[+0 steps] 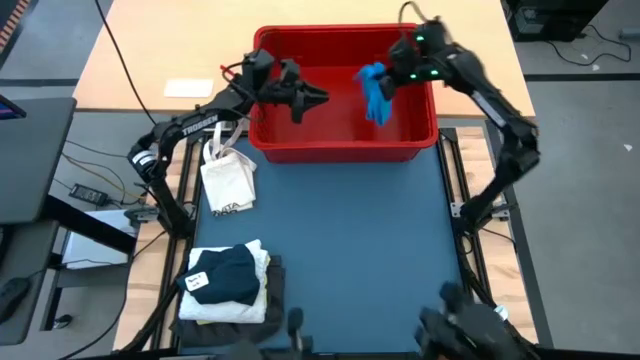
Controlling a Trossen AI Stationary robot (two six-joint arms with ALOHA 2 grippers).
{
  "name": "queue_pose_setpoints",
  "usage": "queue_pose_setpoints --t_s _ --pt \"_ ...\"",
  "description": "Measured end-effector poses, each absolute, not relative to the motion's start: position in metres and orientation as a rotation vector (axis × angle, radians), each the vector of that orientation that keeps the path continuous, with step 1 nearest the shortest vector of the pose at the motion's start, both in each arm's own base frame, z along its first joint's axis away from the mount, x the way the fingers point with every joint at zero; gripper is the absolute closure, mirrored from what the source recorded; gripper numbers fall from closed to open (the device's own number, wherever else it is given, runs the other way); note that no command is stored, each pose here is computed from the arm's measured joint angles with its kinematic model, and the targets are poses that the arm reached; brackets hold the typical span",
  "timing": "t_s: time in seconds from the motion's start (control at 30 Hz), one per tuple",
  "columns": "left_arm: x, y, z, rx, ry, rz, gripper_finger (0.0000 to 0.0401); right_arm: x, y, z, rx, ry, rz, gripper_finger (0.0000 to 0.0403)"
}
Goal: Fold laundry
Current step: Remove the blue shorts from the bin
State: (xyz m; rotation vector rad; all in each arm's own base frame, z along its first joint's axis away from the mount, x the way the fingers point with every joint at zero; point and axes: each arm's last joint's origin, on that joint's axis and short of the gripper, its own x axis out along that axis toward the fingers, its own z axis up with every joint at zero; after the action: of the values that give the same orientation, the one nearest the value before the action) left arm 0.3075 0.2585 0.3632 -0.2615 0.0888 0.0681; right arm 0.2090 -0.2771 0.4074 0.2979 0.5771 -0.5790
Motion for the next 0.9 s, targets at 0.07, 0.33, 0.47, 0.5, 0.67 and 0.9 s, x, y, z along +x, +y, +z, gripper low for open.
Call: queue_pose_setpoints --t_s 0.07,0.33,0.47,0.5,0.67,0.9 --pt "0.317 0.245 0.374 -0.261 0.098 0.033 0.0274 0.2 -0.255 0.428 0.308 0.517 -0.525 0.0393" --pt "0.359 0.167 0.393 -0.246 0.236 0.003 0.0274 0.17 -0.159 0.46 0.425 0.551 -0.176 0.0393" --pt "0.373 0.12 0.408 -0.225 0.272 0.022 0.0274 0.163 -0.113 0.444 0.452 0.748 -0.055 0.0393" --pt "0.376 0.108 0.414 -0.223 0.272 0.025 0.0274 0.163 -0.104 0.439 0.443 0.783 -0.036 0.0393" --pt "0.382 0.044 0.434 -0.178 0.276 0.055 0.0274 0.167 -0.057 0.419 0.42 0.832 0.098 0.0393" --pt "0.378 -0.015 0.427 -0.283 0.39 0.158 0.0274 0.2 -0.01 0.356 0.466 0.862 0.203 0.0393"
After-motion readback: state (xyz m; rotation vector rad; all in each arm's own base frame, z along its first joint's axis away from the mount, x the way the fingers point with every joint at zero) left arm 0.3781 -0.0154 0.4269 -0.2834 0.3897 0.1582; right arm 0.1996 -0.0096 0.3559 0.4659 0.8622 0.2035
